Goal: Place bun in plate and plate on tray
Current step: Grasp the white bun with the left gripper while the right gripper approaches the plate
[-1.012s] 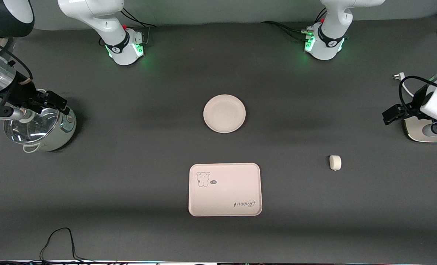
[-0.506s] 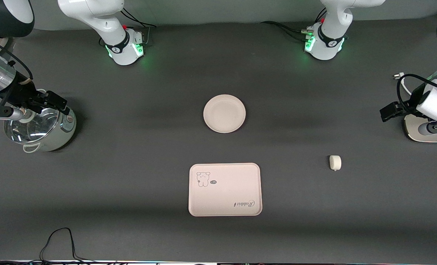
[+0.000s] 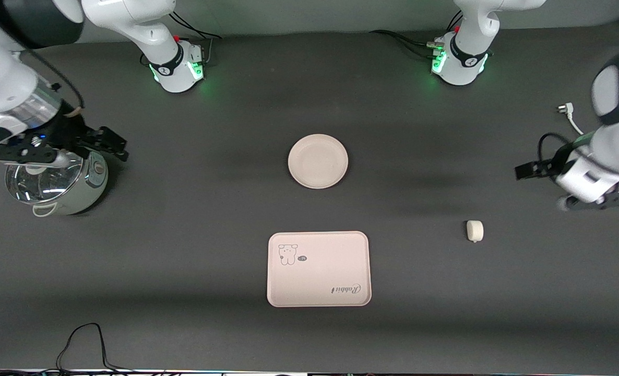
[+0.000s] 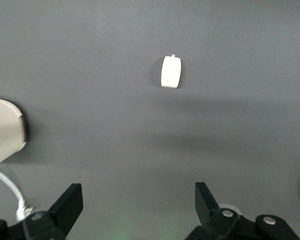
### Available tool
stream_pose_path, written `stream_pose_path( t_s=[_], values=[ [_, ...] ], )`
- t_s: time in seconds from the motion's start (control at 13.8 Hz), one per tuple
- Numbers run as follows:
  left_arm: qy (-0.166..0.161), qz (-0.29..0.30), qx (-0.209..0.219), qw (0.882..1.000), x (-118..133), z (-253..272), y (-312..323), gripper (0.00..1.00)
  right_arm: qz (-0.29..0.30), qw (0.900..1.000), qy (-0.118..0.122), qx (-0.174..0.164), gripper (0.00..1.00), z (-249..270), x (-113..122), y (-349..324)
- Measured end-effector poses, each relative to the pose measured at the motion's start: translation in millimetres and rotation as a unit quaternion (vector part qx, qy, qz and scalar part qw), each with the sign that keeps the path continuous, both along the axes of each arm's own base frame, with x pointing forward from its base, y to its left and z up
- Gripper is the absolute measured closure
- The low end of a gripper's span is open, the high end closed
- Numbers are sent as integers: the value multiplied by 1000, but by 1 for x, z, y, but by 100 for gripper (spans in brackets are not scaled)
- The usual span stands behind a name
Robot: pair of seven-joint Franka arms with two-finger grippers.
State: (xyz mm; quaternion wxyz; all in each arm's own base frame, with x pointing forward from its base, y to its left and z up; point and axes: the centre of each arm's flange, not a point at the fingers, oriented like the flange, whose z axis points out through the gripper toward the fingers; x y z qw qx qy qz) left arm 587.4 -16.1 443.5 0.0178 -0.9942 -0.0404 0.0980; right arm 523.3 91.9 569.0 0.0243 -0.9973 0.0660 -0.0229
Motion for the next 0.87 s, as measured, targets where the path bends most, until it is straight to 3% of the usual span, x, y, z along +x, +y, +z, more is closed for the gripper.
stream_pose_path(
  t_s=[0.51, 0.87],
  values=[
    [-19, -21, 6, 1000, 39, -192, -23, 1, 29, 1000, -3, -1, 0, -27, 7, 56],
    [-24, -33, 3, 999, 40, -257, -37, 7, 88, 996, 12, -7, 0, -62, 1, 135]
  ],
)
